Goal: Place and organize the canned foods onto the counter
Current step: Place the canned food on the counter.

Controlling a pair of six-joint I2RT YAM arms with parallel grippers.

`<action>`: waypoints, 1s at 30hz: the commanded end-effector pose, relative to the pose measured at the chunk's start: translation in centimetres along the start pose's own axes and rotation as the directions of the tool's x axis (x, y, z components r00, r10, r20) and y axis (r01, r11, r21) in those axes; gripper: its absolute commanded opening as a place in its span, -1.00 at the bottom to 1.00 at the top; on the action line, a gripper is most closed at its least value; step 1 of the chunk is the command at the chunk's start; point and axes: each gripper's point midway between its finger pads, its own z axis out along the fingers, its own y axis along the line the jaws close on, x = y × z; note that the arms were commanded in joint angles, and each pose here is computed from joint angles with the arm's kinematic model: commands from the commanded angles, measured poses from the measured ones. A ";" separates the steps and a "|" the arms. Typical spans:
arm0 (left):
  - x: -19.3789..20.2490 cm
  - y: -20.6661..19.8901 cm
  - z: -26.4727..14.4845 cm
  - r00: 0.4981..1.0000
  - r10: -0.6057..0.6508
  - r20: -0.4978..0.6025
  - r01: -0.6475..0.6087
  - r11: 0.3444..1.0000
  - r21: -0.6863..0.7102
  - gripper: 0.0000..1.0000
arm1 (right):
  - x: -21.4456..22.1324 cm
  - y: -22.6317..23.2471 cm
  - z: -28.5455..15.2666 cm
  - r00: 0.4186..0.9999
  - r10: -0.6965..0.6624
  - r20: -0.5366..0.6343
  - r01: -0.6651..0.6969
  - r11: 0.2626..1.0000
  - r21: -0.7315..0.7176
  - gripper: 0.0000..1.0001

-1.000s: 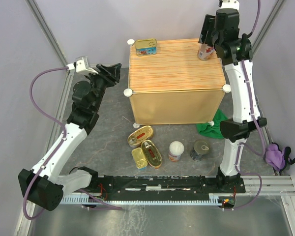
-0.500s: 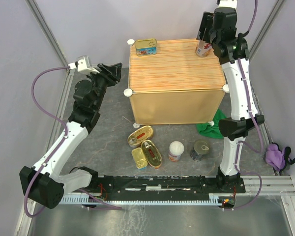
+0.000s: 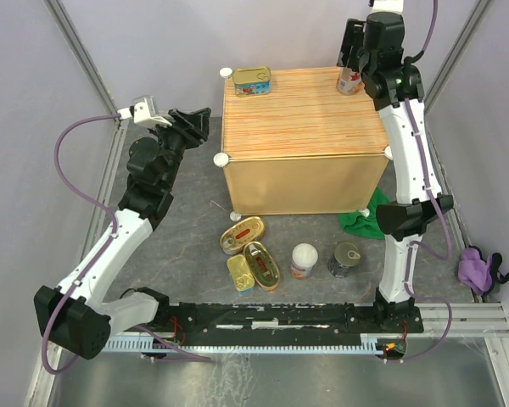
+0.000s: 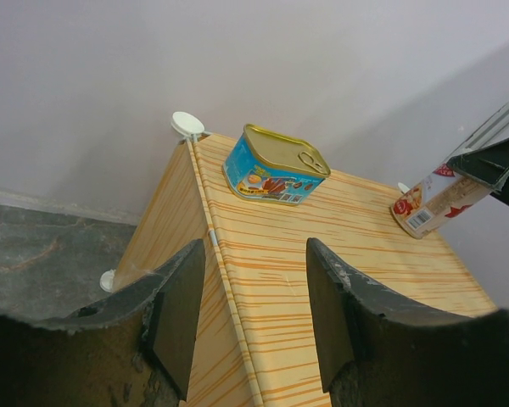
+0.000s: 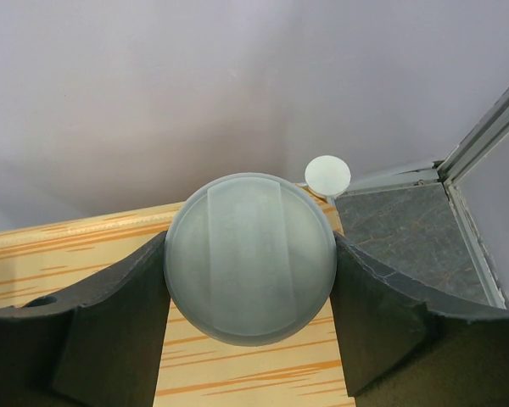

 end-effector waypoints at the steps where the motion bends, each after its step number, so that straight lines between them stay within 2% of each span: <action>1: -2.3 -0.7 0.4 0.997 0.037 0.075 -0.038 0.999 0.014 0.16 | -4.6 0.0 -0.5 0.987 0.035 0.159 -0.035 0.999 -0.004 -0.80; 15: -1.9 -0.3 0.9 0.997 0.043 0.065 -0.044 0.999 0.013 0.17 | -3.4 0.6 0.9 0.990 0.012 0.140 -0.010 1.000 -0.012 -0.73; 18: -2.0 -0.4 1.0 0.997 0.043 0.065 -0.044 0.999 0.015 0.17 | -3.0 0.7 0.9 0.992 0.003 0.129 -0.002 1.000 -0.008 -0.46; 25: -2.1 -0.5 0.7 0.997 0.038 0.062 -0.040 0.999 0.022 0.17 | -1.9 0.6 0.7 0.995 0.000 0.099 0.000 1.000 -0.005 0.43; 28: -2.2 -0.5 0.5 0.997 0.039 0.060 -0.040 0.999 0.025 0.17 | -1.4 0.6 0.7 0.997 0.007 0.083 -0.006 1.000 -0.005 0.62; 30: -2.3 -0.6 0.4 0.997 0.038 0.060 -0.040 0.999 0.028 0.17 | -1.3 0.7 0.6 0.997 0.012 0.080 -0.011 1.000 -0.009 0.67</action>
